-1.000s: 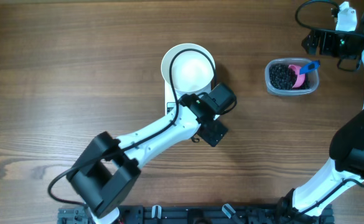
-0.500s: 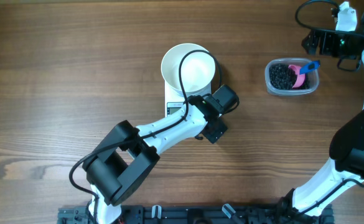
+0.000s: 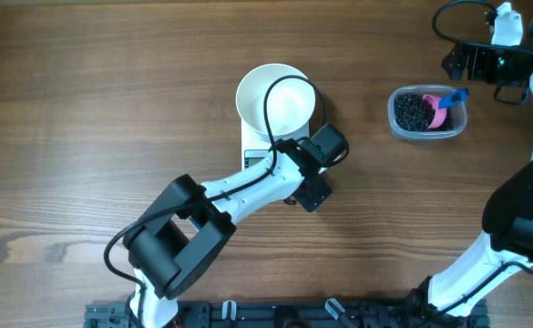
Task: Scoop item into bowl and weigh 150g on scale
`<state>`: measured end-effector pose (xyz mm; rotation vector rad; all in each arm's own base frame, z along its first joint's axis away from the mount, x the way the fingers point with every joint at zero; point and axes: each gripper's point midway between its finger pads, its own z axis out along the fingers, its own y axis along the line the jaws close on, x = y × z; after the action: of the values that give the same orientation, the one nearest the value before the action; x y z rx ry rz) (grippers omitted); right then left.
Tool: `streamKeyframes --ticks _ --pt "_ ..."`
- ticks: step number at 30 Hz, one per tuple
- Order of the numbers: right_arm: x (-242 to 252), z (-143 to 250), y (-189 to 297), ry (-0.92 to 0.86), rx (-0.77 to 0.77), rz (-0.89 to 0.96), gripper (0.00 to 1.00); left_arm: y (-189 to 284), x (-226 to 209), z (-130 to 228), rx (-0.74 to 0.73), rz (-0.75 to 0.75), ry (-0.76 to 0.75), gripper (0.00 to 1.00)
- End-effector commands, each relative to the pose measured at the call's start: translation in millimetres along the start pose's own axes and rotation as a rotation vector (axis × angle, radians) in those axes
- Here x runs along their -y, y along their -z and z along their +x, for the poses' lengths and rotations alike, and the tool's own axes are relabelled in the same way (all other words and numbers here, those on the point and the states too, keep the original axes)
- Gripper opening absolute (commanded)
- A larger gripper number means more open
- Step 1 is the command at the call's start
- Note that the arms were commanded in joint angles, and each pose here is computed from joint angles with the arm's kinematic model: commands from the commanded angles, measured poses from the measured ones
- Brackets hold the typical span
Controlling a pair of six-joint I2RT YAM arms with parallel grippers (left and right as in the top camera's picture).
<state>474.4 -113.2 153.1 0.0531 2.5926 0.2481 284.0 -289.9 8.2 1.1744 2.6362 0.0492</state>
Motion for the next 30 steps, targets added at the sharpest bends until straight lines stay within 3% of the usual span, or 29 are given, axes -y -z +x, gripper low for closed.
streamKeyframes --ticks 1,5,9,15,30 --pt "1 -4 -4 0.008 0.002 0.004 1.0 -21 -4 11 -0.049 0.004 0.005 1.0" --pt "1 -4 -4 0.008 0.002 0.004 1.0 -20 -7 15 -0.065 -0.023 0.0 1.0" --pt "1 -4 -4 0.008 0.002 0.004 1.0 -2 19 8 -0.024 0.111 -0.008 1.0" --pt "1 -4 -4 0.008 0.002 0.004 0.99 2 34 12 -0.038 0.199 -0.055 1.0" --pt "1 -4 -4 0.008 0.002 0.005 1.0 -15 18 21 -0.085 0.122 -0.052 1.0"
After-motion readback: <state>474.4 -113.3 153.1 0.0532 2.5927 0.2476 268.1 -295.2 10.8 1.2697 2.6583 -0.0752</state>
